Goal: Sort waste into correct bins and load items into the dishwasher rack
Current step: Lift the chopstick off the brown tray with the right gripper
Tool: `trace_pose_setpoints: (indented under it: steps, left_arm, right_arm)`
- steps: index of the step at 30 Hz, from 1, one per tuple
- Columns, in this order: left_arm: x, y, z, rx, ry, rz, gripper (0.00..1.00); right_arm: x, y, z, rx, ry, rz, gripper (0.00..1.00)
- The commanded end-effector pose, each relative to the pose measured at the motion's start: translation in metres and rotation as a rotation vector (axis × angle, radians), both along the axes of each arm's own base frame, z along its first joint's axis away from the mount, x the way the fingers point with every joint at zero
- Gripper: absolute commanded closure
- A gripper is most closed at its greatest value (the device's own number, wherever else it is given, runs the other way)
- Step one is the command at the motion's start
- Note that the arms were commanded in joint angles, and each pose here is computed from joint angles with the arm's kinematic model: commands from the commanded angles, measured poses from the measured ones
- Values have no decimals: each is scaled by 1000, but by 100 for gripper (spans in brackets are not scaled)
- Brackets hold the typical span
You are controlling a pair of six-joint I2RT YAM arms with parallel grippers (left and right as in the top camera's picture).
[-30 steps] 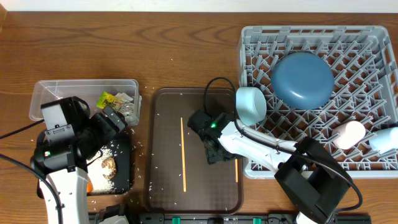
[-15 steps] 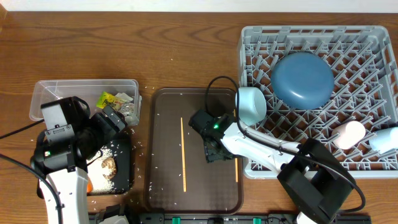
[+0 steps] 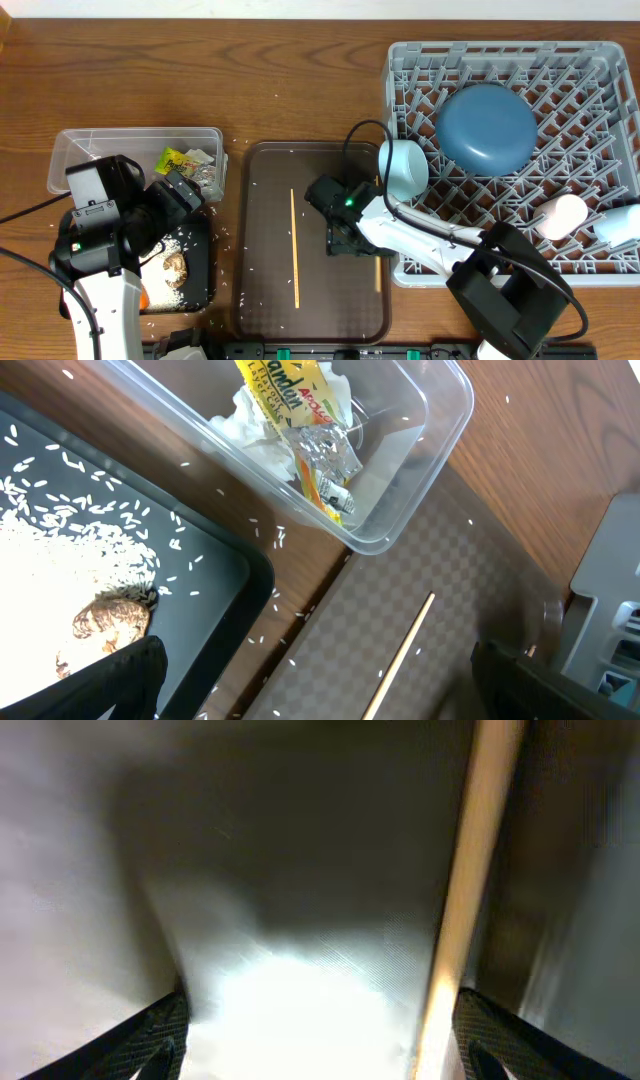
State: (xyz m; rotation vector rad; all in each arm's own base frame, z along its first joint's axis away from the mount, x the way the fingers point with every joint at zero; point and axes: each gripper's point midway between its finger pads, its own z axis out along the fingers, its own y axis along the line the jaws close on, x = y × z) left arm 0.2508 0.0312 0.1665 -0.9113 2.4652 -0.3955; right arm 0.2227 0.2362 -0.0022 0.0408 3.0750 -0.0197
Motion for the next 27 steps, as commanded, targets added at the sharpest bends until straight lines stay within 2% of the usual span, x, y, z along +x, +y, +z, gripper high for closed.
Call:
trace_pose_setpoints:
  steps: [1,5,9,12,16,17,21,24,25,26,27]
  left_arm:
    - [3,4,10,29,-26,-3,2]
    - [3,4,10,29,-27,-3,2]
    - [3,4,10,29,-26,-3,2]
    - [3,4,10,29,-26,-3,2]
    - [3,4,10,29,-26,-3,2]
    - [3,4,10,29,-26,-3,2]
    - [3,4,10,29,-27,-3,2]
    - [3,4,10,29,-26,-3,2]
    - [3,4,10,29,-27,-3,2]
    - [3,4,10,29,-27,-3,2]
    - [3,4,10,29,-26,-3,2]
  right_arm:
    - [0,7,-18,27,15,182,19]
    - [-4,26,-18,58,-16,367,25]
    - [-6,30,-17,22,-51,462,34]
    - [-6,27,-17,-28,-77,497,48]
    - [-9,23,-17,-56,-71,503,77]
    - [-9,20,-17,-69,-71,503,81]
    - [-1,1,-14,-167,-100,472,81]
    - [-3,-13,-14,-190,-68,370,82]
    - [-4,-16,-14,-193,-59,349,77]
    - [-3,-18,-14,-195,-57,337,66]
    - [-2,-18,-14,-192,-61,335,63]
